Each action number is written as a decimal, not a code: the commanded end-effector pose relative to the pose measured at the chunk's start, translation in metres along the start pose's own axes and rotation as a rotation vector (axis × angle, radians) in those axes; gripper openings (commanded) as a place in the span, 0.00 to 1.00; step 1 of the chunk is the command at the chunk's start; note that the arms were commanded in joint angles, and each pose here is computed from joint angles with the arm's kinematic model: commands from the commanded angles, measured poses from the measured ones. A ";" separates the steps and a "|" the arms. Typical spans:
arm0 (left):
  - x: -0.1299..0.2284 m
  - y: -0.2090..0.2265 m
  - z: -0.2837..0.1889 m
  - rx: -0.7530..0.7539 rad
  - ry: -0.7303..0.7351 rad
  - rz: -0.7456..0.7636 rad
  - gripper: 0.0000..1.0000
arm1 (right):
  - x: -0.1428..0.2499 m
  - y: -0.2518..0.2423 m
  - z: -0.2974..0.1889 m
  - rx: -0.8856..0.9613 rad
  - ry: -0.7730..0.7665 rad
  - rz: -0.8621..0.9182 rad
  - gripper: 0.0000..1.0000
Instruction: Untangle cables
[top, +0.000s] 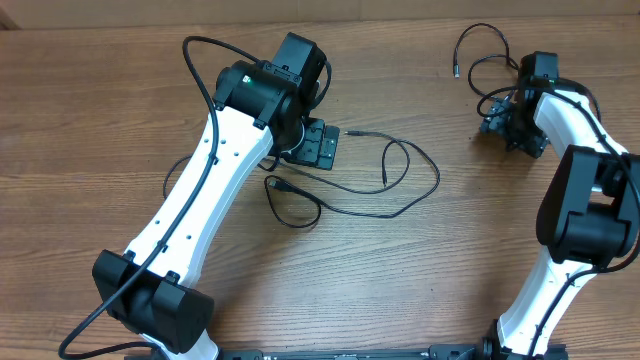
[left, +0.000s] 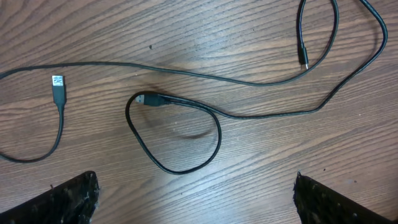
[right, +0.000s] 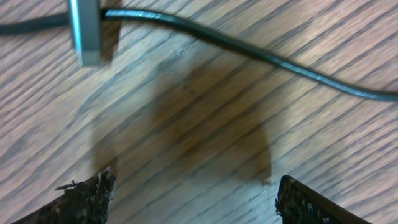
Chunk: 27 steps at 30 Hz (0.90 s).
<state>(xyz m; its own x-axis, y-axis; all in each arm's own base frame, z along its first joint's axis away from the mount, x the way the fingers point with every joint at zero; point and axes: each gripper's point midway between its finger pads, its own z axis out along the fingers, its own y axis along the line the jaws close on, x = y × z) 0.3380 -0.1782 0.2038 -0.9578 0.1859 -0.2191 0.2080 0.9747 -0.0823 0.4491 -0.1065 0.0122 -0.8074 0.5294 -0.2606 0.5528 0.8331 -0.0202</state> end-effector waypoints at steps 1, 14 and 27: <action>0.000 -0.002 -0.002 0.009 -0.005 0.011 1.00 | 0.002 -0.010 0.016 0.029 0.015 0.015 0.84; 0.000 -0.002 -0.002 0.009 -0.005 0.011 1.00 | 0.006 -0.009 0.071 0.035 0.027 0.015 0.84; 0.000 -0.002 -0.002 0.009 -0.005 0.011 1.00 | -0.040 -0.024 0.105 -0.007 -0.142 0.096 0.74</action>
<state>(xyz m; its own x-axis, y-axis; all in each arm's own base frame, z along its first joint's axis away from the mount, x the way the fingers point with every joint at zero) 0.3379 -0.1781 0.2038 -0.9579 0.1859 -0.2188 0.2080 0.9747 -0.0822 0.5221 -0.1591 -0.0004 -0.6707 0.5133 -0.5354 0.5974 0.8017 0.0202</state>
